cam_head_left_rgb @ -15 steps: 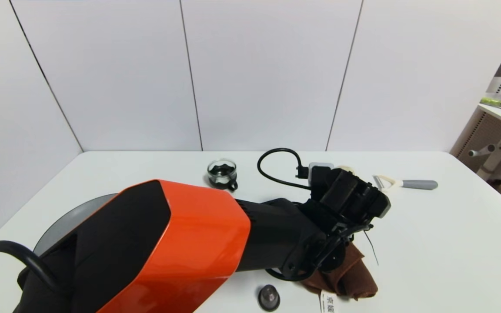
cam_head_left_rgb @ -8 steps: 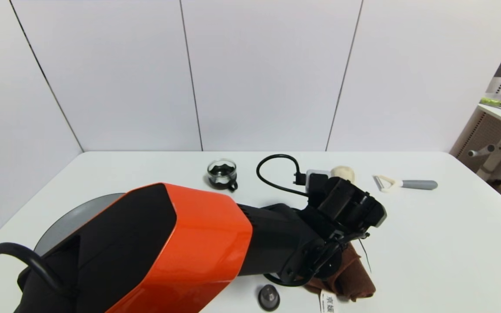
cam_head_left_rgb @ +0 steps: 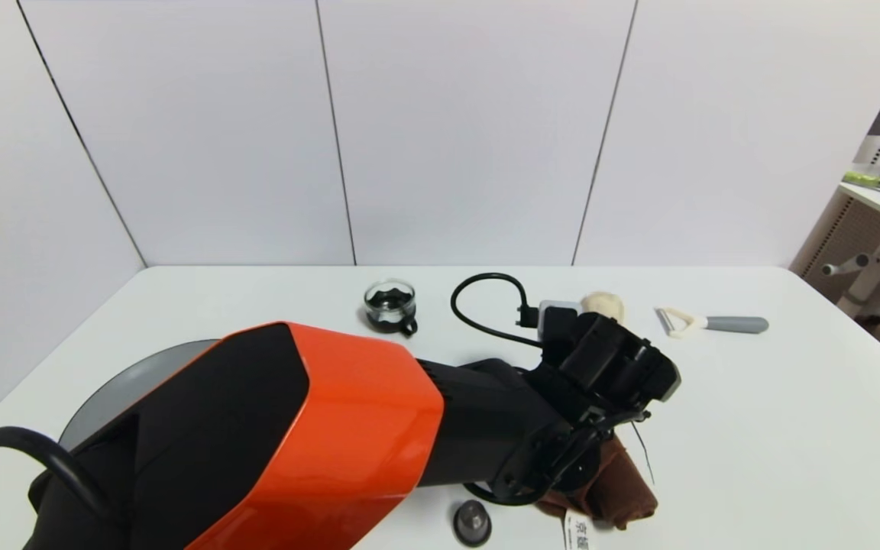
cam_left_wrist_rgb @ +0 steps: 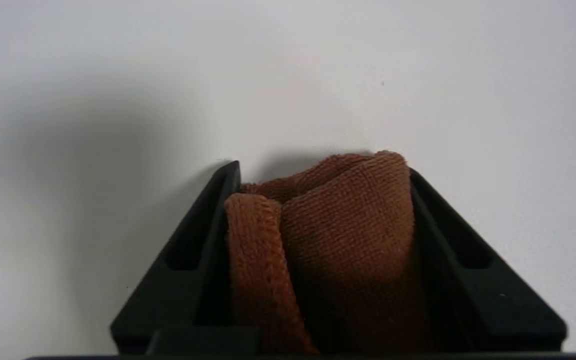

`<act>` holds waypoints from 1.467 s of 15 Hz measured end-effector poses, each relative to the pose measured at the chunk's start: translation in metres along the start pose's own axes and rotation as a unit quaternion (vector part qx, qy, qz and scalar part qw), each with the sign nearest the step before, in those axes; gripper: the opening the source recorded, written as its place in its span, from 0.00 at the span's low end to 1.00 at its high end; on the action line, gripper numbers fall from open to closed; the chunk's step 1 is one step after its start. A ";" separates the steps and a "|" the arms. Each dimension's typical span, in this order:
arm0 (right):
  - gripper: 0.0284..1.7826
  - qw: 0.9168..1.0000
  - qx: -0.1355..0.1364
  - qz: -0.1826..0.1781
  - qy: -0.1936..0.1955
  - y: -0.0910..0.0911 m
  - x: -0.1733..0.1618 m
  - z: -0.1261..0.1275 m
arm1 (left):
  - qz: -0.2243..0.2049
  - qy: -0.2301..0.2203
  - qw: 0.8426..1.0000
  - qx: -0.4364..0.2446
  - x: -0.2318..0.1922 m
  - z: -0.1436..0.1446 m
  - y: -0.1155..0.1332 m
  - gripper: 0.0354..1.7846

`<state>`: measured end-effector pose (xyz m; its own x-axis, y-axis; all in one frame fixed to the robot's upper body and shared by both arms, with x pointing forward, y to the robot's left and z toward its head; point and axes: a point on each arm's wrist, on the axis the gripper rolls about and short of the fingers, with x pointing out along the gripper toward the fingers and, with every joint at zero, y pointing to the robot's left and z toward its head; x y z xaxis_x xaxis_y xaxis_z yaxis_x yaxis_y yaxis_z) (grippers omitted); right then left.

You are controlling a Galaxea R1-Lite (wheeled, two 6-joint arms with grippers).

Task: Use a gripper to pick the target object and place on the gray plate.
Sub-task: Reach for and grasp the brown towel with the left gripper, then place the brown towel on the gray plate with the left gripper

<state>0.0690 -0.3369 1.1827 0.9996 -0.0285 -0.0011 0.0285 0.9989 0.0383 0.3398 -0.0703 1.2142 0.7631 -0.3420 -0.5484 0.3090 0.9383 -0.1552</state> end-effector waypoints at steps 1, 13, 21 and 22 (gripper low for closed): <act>0.95 1.000 0.000 0.000 0.000 0.000 0.000 0.000 | 0.000 0.000 1.000 0.000 0.000 0.000 0.000 0.51; 0.95 1.000 0.000 0.000 0.000 0.000 0.000 0.000 | -0.050 -0.078 0.994 0.058 -0.068 0.069 0.005 0.24; 0.95 1.000 0.000 0.000 0.000 0.000 0.000 0.000 | -0.017 -0.126 0.981 0.147 -0.180 0.170 0.138 0.24; 0.95 1.000 0.000 0.000 0.000 0.000 0.000 0.000 | 0.000 -0.121 0.980 0.160 -0.192 0.176 0.165 0.24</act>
<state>0.0690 -0.3369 1.1826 0.9996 -0.0287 -0.0015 0.0288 0.9989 0.0378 0.3442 0.1413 1.4384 0.8633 -0.3798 -0.3322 0.4414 0.8875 0.1324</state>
